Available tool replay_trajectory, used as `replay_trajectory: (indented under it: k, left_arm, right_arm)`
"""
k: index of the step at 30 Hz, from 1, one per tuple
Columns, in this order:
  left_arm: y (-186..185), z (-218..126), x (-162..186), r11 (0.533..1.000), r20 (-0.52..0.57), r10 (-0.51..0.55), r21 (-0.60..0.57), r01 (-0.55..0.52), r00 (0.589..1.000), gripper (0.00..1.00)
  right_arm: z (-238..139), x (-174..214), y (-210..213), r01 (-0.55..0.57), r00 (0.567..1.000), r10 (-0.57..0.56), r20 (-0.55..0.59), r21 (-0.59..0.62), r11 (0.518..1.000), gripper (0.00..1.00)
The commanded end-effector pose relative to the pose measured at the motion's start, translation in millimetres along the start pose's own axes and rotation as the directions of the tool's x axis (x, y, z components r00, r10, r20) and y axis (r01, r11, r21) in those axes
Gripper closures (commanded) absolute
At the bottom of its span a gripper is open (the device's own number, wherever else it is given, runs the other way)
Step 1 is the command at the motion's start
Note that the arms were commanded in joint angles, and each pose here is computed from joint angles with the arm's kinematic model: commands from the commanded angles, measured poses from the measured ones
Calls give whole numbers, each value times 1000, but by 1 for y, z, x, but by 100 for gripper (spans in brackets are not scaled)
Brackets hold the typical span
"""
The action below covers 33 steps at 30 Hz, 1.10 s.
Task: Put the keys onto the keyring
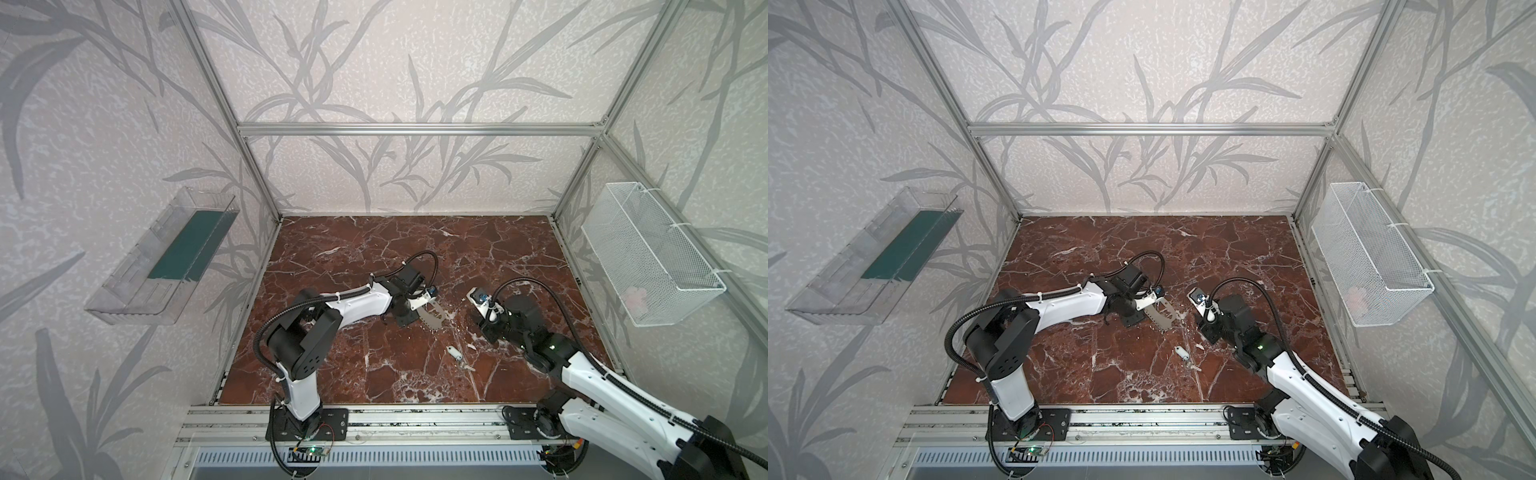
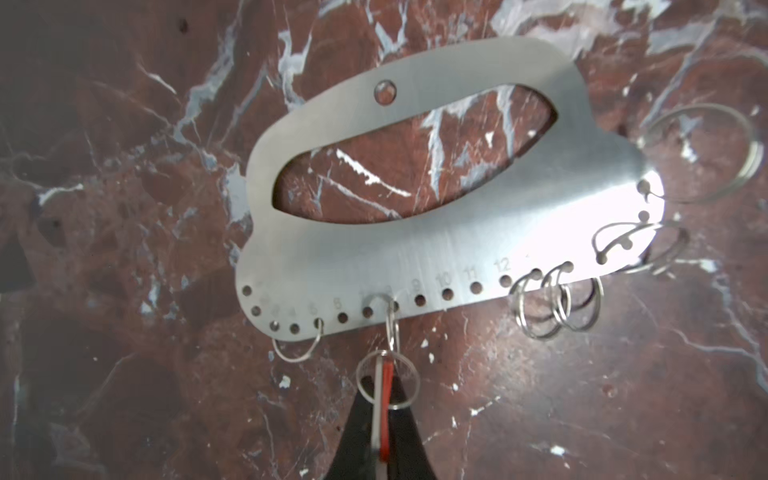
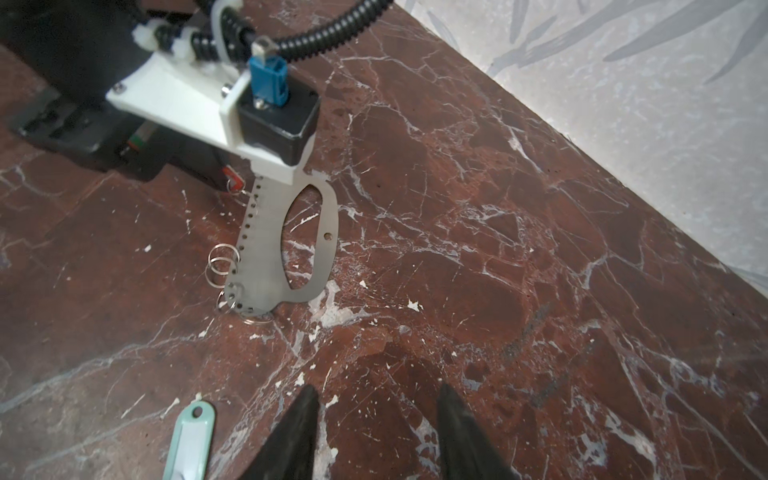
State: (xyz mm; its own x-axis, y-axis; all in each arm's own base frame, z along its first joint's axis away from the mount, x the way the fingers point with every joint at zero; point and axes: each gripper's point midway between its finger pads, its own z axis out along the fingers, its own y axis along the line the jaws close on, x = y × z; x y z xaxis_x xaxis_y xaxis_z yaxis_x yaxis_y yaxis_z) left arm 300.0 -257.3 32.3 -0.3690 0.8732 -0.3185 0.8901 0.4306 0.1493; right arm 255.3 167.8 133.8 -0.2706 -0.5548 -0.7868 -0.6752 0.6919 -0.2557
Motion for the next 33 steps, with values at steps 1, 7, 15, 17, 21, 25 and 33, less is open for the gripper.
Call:
replay_trajectory:
  k: [1,7,15,17,21,25,33]
  left_arm:
    - [-2,-14,13,1000,-38,-4,0,4,999,82]
    - [1,-27,31,998,-86,-53,-35,50,995,68]
    - [19,-72,30,983,36,-156,-97,159,987,65]
    - [18,-81,20,981,101,-168,-77,176,981,64]
    - [17,-92,-2,976,236,-198,-39,213,951,65]
    - [19,-100,-22,964,367,-247,-4,267,897,65]
    - [24,-104,-37,956,465,-265,13,292,845,65]
  right_arm:
    - [0,-4,4,104,994,-105,-13,-34,994,53]
    - [9,-2,11,41,999,-44,-30,-75,996,53]
    - [21,-1,40,147,989,-151,3,-240,959,55]
    - [25,3,51,249,968,-249,36,-300,921,56]
    - [41,9,59,416,905,-419,73,-357,836,56]
    - [60,15,66,532,835,-539,109,-407,743,56]
    - [83,12,75,595,793,-583,178,-431,678,60]
